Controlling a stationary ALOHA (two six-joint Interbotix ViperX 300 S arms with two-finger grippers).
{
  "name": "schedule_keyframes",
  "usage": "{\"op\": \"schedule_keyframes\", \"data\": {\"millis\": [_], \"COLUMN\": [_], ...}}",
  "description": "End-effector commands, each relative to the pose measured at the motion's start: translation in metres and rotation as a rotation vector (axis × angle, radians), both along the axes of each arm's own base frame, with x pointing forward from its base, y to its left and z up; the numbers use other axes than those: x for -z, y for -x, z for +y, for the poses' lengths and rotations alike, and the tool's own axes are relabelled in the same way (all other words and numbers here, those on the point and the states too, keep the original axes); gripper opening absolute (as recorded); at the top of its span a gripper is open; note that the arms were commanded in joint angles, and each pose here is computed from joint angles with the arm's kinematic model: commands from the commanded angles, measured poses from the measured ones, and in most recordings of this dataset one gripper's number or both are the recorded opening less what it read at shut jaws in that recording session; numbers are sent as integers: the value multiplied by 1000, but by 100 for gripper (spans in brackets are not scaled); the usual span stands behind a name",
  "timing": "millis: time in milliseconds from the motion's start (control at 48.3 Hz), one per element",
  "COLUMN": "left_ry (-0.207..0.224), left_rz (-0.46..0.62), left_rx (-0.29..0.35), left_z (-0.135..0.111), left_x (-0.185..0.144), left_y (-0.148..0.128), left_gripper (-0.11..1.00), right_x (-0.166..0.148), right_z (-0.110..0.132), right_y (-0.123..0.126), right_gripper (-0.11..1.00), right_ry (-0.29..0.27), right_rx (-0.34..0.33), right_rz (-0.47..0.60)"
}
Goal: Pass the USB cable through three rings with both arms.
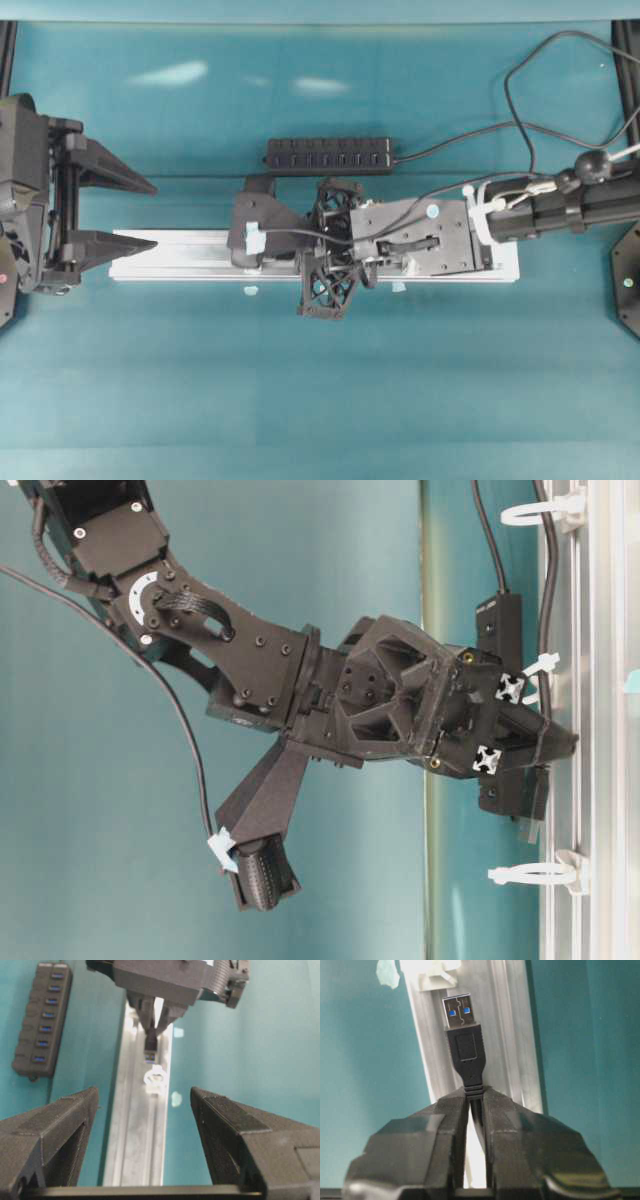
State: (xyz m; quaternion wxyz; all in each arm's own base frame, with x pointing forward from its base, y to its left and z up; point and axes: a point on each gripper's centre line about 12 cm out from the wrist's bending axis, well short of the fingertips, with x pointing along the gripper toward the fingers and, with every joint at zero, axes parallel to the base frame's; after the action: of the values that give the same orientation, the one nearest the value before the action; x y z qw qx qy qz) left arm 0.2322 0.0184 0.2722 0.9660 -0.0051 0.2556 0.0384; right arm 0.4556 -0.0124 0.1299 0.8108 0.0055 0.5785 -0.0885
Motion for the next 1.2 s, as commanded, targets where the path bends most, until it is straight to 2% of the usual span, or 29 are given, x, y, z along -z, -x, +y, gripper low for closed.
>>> {"op": "schedule_keyframes", "data": {"millis": [0,228,476,683,890,1179], "left_ry": [-4,-4,-2,-4,-4,-4], "left_rz": [-30,-30,-31,-29,-30,-29], "left_rx": [2,2,2,2,2,2], "left_z": [0,0,0,0,0,0], "left_x": [-9,-9,-9,-9,-9,-9], "left_y": [-2,-2,-2,-2,-2,-2], "left_gripper": [79,79,79,79,79,79], "right_x": [-17,-34,-37,-31,-22,-16], "right_z": [5,5,5,5,10,13], "right_y": [-5,-15,-18,-15,-16,-19], "right_gripper": [-9,-9,-9,-9,-9,-9], "right_ry": [5,9,6,5,-24,-24], "right_rx": [-13,-5,10,11,17,9], "right_rz": [-26,-36,-1,19,36,36]}}
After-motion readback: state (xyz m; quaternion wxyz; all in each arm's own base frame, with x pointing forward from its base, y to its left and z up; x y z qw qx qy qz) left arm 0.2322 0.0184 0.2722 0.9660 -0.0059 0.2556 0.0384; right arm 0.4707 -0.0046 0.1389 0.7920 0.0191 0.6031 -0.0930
